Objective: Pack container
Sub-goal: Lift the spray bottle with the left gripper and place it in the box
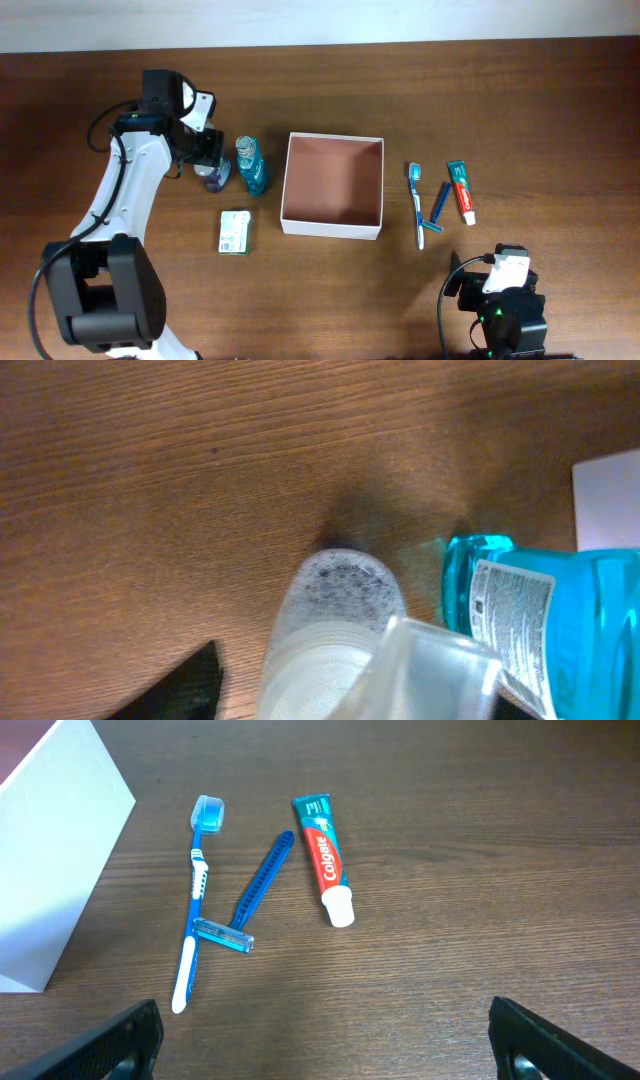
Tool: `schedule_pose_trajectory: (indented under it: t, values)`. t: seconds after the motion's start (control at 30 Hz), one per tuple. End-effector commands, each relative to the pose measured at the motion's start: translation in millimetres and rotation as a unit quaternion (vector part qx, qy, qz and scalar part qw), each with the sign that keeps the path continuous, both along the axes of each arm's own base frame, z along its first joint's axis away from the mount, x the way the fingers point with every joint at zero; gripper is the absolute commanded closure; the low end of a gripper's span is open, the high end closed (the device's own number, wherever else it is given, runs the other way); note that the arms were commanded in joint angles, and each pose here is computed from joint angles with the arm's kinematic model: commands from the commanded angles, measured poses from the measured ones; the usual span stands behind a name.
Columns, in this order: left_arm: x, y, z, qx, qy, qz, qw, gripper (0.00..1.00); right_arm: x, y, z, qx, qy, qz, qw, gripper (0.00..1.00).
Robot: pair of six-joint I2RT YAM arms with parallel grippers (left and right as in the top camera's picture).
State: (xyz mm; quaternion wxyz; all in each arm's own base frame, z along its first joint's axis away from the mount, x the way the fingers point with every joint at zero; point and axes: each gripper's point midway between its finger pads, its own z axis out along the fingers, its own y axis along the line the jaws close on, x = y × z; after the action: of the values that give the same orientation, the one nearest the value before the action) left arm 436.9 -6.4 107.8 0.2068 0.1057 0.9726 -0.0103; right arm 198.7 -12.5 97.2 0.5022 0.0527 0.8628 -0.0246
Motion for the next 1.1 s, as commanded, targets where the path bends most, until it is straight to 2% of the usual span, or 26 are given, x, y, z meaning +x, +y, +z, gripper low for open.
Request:
schedule_pose_trajectory:
  t: [0.0,0.13,0.4,0.67,0.87,1.07]
  values:
    - [2,-2,0,-0.006,0.001,-0.004,1.0,0.56,0,-2,-2,0.003,-0.001,-0.006,1.0,0.01]
    - [-2,-2,-2,-0.006,0.011,-0.004,1.0,0.74,0,-2,-2,0.003,-0.001,-0.006,1.0,0.01]
    - [-11,0,13,0.0,0.013,-0.002,1.0,0.86,0,-2,-2,0.003,-0.001,-0.006,1.0,0.01]
    - [-35,9,100,0.014,-0.024,0.035,0.999,0.99,0,-2,-2,0.003,-0.001,-0.006,1.0,0.01]
    - [-73,6,153,-0.011,-0.042,0.08,0.996,0.99,0,-2,-2,0.003,-0.001,-0.006,1.0,0.01]
    - [-116,-22,185,-0.034,-0.055,0.077,0.995,0.99,0,-2,-2,0.003,-0.001,-0.006,1.0,0.01]
